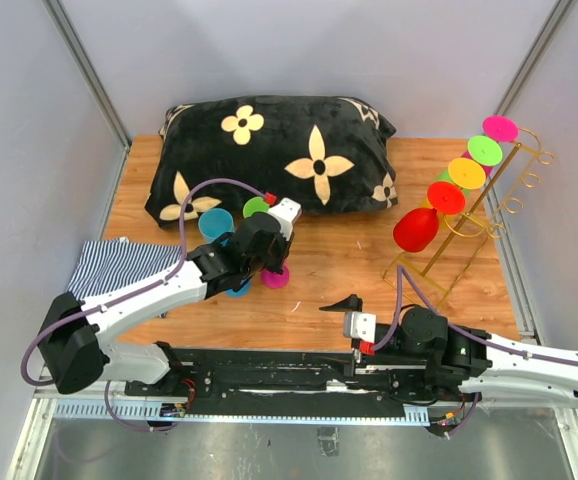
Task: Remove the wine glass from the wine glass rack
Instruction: Place the wine glass at the center of the board.
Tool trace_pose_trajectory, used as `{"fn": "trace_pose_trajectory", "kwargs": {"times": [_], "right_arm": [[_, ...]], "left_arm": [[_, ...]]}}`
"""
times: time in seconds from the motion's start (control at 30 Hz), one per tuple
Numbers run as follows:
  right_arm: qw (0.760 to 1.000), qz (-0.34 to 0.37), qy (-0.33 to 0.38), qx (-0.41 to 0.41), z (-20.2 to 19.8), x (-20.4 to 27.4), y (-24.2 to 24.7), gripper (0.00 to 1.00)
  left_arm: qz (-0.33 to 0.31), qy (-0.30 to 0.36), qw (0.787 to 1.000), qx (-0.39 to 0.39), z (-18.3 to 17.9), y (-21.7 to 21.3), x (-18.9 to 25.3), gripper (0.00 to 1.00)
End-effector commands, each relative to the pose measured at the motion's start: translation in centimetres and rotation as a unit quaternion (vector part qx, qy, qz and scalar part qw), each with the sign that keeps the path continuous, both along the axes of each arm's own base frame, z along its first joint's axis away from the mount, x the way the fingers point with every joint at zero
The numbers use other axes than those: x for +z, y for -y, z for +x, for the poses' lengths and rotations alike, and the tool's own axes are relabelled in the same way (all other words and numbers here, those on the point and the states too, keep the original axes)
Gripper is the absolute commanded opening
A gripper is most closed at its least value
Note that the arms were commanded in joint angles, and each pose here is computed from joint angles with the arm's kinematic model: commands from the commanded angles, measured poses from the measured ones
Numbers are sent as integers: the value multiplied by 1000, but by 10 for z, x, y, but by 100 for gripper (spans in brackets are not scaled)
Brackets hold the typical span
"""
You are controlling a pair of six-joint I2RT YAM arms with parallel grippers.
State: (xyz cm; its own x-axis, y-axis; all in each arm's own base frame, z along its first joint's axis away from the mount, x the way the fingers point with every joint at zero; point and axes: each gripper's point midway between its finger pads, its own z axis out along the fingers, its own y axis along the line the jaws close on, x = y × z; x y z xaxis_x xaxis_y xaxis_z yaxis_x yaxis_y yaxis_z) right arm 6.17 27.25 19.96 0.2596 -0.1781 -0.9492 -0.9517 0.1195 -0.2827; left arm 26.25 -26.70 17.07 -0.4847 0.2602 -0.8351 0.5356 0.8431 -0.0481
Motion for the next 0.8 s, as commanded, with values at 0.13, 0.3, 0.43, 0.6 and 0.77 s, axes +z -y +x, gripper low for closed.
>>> {"fn": "trace_pose_trajectory", "kwargs": {"times": [0.13, 0.3, 0.43, 0.6, 0.77], "right_arm": [[999, 20, -30, -20, 1, 7, 0, 98], [999, 13, -45, -28, 2, 6, 1, 98], [998, 13, -48, -31, 3, 8, 1, 98], [995, 23, -67, -70, 13, 16, 5, 98], [946, 41, -176, -270, 57, 17, 32, 98]], "left_arm": [[6, 31, 999, 44, 19, -2, 7, 1], [24, 27, 998, 47, 21, -4, 2, 2], [21, 20, 998, 47, 19, -2, 0, 17], [3, 21, 999, 38, 16, 2, 9, 38], [-17, 30, 999, 28, 11, 1, 25, 53]]}}
